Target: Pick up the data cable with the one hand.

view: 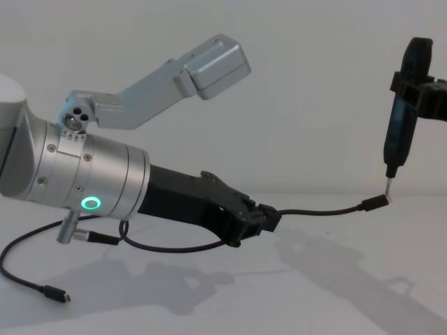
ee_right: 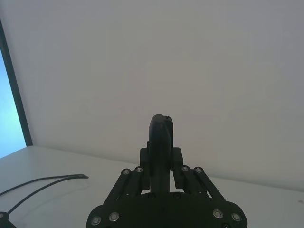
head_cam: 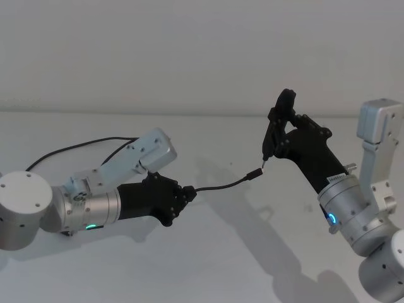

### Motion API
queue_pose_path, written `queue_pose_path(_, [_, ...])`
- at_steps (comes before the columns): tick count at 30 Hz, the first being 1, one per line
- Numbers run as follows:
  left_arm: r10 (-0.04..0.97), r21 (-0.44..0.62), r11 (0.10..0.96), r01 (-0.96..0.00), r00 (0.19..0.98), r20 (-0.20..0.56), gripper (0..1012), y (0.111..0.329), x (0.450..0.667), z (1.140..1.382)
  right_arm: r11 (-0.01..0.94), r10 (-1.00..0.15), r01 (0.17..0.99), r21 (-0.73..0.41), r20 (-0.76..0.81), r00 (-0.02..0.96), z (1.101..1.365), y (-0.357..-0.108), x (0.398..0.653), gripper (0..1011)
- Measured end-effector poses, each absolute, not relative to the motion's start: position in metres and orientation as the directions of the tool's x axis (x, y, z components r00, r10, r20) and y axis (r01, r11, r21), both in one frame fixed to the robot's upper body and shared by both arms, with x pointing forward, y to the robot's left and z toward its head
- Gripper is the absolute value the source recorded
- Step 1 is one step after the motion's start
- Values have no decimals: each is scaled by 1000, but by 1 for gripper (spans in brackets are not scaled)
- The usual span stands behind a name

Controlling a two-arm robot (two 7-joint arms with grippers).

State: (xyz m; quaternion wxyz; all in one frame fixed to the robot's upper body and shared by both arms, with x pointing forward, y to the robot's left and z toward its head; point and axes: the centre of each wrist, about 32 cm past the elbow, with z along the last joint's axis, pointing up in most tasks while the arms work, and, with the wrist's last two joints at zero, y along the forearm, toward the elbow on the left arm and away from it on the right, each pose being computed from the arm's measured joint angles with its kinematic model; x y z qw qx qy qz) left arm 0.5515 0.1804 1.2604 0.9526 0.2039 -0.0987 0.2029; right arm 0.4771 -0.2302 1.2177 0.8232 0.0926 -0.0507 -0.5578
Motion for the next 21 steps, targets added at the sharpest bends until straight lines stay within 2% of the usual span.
queue_pose_path(21, [346, 348, 835, -427, 898, 271, 40, 180, 551, 1261, 358, -929, 911, 207, -20, 369, 1217, -231, 478, 275])
